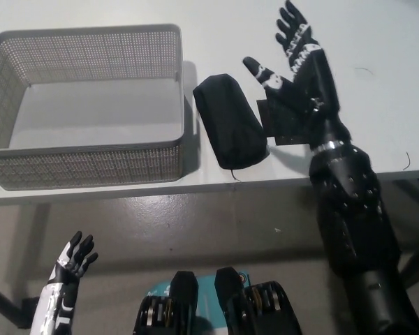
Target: Use the right hand to push the pencil case on the right hand side to the container on the left side
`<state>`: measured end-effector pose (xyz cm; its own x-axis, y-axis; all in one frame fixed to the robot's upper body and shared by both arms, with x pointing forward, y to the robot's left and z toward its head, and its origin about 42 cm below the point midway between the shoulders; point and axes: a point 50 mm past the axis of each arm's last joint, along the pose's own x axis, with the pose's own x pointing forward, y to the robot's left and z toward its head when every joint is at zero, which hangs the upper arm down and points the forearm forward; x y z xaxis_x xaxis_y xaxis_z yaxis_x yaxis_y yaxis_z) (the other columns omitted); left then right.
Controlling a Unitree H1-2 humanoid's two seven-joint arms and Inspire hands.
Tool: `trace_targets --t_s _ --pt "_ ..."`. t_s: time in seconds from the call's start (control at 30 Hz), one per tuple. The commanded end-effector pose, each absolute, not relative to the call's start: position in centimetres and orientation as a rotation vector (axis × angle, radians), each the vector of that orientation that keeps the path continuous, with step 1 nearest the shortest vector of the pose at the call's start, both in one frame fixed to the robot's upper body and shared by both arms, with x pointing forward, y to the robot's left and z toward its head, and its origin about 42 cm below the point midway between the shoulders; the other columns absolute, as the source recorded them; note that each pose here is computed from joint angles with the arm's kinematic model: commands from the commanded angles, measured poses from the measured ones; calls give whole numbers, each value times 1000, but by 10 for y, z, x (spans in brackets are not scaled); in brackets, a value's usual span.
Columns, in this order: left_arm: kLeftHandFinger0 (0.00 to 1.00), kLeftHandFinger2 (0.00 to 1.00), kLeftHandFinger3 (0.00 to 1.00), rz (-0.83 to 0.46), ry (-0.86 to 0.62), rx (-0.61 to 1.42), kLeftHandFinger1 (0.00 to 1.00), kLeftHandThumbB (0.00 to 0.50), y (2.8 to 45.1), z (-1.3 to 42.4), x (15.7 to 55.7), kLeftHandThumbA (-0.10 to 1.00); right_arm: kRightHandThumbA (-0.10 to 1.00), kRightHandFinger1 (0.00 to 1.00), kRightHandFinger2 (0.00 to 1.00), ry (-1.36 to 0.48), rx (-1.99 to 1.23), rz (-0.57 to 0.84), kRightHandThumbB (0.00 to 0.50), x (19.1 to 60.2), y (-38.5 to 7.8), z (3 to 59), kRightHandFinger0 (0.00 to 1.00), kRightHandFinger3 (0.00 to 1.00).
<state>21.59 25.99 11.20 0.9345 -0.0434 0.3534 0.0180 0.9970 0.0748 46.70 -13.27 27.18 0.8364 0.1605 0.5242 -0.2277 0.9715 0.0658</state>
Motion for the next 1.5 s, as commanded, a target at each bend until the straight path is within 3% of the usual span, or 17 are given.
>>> trace_targets --t_s 0.0,0.07,0.2,0.47,0.6,0.7,0.77,0.93,1.03,1.07,1.37,1.47 --pt "1000 1000 1000 -44 -437 83 1000 182 263 125 216 916 1000 1000 1000 -663 130 232 341 430 -152 293 1000 1000" --pt "1000 1000 1000 -44 -437 88 1000 182 265 125 216 917 1000 1000 1000 -702 109 210 326 410 -160 289 1000 1000" --pt "1000 1000 1000 -39 -439 91 1000 182 266 126 216 926 1000 1000 1000 -724 76 189 362 369 -179 281 1000 1000" --pt "1000 1000 1000 -28 -445 93 1000 168 268 127 220 929 1000 1000 1000 -738 55 148 341 296 -221 258 1000 1000" --pt "1000 1000 1000 -27 -449 91 1000 181 270 128 222 927 1000 1000 1000 -713 38 140 358 274 -236 244 1000 1000" --pt "1000 1000 1000 -22 -449 93 1000 186 271 128 223 930 1000 1000 1000 -688 25 139 336 261 -245 228 1000 1000" --pt "1000 1000 1000 -21 -449 93 1000 187 271 128 223 930 1000 1000 1000 -659 21 121 356 252 -251 217 1000 1000" --pt "1000 1000 1000 -16 -452 93 1000 184 271 129 224 936 1000 1000 1000 -584 12 118 381 243 -256 193 1000 1000" --pt "1000 1000 1000 -13 -456 88 1000 186 271 130 224 934 1000 1000 1000 -549 9 113 363 243 -255 174 1000 1000" --pt "1000 1000 1000 -13 -457 91 1000 185 271 130 224 934 1000 1000 1000 -533 -4 106 381 243 -255 171 1000 1000" --pt "1000 1000 1000 -9 -456 106 1000 170 273 130 223 959 1000 1000 1000 -454 14 120 324 261 -251 142 1000 1000" --pt "1000 1000 1000 -2 -451 104 1000 172 274 129 225 954 1000 1000 1000 -411 21 116 344 267 -250 134 1000 1000"
